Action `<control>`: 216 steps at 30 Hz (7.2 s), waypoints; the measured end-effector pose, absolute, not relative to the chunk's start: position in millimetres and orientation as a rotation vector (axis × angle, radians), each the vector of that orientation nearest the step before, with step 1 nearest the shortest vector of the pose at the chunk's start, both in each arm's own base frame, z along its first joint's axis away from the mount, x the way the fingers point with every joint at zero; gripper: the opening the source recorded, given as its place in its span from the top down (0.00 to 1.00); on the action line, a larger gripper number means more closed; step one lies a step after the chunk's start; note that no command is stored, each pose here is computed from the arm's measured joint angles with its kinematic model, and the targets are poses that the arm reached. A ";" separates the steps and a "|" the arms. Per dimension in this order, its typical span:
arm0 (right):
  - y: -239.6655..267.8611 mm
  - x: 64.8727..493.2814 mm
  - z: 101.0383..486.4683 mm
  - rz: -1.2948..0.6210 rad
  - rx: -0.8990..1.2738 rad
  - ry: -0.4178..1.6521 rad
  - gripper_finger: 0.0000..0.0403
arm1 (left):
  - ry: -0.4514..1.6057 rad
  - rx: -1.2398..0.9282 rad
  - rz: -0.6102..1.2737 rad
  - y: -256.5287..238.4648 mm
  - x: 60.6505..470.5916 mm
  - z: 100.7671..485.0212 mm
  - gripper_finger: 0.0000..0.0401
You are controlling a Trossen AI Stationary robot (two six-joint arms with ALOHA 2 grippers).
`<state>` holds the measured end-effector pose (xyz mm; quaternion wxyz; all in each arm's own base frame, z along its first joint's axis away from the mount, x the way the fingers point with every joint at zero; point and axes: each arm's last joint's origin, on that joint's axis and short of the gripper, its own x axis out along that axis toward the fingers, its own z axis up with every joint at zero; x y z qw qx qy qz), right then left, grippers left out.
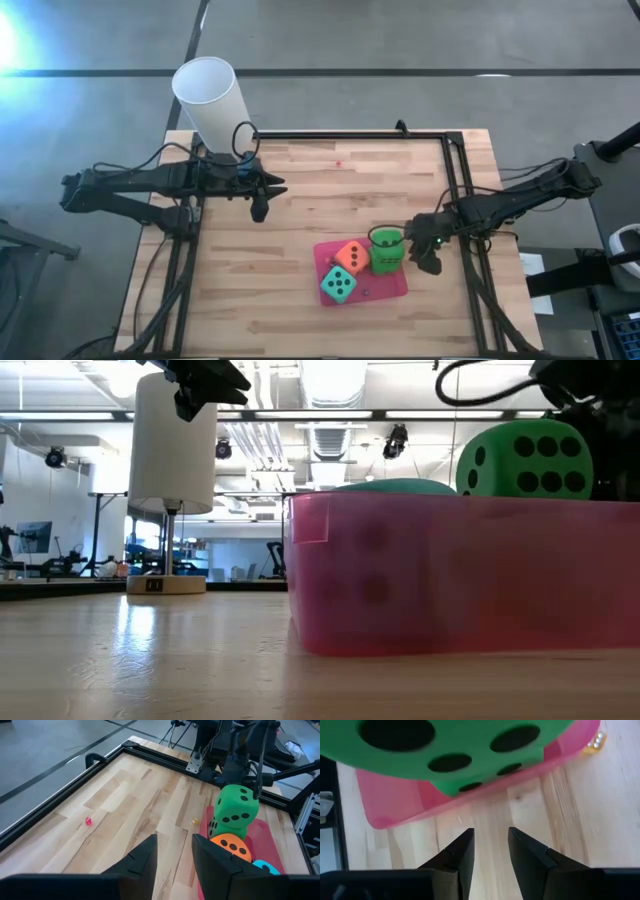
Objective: Pick & Place Dice
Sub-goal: Put the small red dice into the pink bin
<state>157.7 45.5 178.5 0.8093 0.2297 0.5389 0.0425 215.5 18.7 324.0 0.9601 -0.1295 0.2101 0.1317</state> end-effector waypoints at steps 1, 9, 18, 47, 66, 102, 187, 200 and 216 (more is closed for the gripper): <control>45.7 158.3 179.9 0.093 0.491 1.148 0.71 | 0.426 -0.263 0.267 18.7 215.5 324.0 0.69; 47.0 163.6 194.1 0.110 0.486 1.116 0.72 | 0.426 -0.263 0.267 18.7 215.4 324.0 0.67; 46.8 162.6 208.1 0.114 0.491 1.104 0.72 | 0.428 -0.263 0.266 18.7 215.4 323.8 0.68; 31.9 155.8 316.5 -0.202 0.237 0.865 0.75 | 0.449 -0.262 0.269 18.6 214.5 322.0 0.67; -11.8 207.4 314.2 -0.415 0.289 0.518 0.75 | 0.440 -0.265 0.269 18.6 214.8 322.7 0.67; -169.4 341.3 237.3 -0.258 0.382 0.742 0.75 | 0.436 -0.288 0.277 18.6 214.8 322.8 0.68; -234.2 365.0 136.6 -0.456 0.421 1.060 0.82 | 0.427 -0.348 0.301 18.9 214.8 322.7 0.69; -234.0 363.1 139.9 -0.460 0.421 1.058 0.87 | 0.427 -0.348 0.301 18.9 214.8 322.7 0.68; -170.1 357.7 244.0 -0.310 0.258 0.942 0.88 | 0.427 -0.346 0.300 18.9 214.8 322.7 0.68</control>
